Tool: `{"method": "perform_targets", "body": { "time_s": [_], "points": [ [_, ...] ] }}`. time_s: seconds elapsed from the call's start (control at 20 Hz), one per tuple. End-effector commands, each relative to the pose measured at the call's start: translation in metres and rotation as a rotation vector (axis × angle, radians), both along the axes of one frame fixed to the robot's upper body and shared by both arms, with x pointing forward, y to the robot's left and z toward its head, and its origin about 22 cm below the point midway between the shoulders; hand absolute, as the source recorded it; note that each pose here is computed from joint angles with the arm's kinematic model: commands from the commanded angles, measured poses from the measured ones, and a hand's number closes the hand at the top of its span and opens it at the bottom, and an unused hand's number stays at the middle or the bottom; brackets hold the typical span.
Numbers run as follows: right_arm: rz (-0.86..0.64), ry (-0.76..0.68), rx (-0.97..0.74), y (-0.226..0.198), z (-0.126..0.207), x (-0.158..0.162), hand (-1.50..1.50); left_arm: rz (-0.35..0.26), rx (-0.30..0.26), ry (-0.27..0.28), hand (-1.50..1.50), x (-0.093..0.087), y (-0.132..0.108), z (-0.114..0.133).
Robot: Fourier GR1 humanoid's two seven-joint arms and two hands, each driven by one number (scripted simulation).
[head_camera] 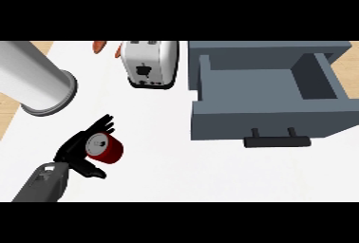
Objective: Pick up the can, place it into the drawer and close the drawer
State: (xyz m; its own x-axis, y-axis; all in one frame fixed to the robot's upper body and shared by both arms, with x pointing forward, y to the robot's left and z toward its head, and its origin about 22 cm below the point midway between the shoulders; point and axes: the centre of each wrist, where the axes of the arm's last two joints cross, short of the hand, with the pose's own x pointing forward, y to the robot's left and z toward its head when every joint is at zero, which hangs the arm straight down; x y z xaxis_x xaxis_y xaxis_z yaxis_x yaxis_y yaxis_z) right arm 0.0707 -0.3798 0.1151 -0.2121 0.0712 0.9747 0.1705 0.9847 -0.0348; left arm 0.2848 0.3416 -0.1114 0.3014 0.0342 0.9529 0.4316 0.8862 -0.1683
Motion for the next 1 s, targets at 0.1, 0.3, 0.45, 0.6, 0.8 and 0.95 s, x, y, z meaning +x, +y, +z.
{"method": "perform_targets", "body": {
  "time_s": [0.1,0.3,0.45,0.6,0.8,0.95],
  "points": [
    [-0.006,0.008,0.014,0.003,-0.002,-0.013,-1.50,-0.049,-0.134,-0.007,1.50,0.011,0.000,0.006],
    [0.008,0.010,0.016,-0.002,-0.007,-0.003,-1.50,-0.147,-0.177,0.010,1.50,0.017,-0.009,0.009],
    [0.003,0.002,0.020,0.004,0.004,0.000,-1.50,-0.180,-0.220,-0.015,1.50,0.023,-0.046,0.003],
    [-0.022,0.019,0.021,0.002,-0.011,0.000,-1.50,-0.238,-0.262,-0.052,1.50,0.032,-0.048,0.016],
    [-0.006,0.014,0.017,0.006,-0.004,-0.018,-1.50,-0.248,-0.311,-0.103,1.50,0.039,-0.056,0.025],
    [-0.020,0.012,0.032,0.005,-0.005,-0.025,-1.50,0.011,-0.287,-0.110,1.50,0.040,-0.070,0.025]
  ]
}}
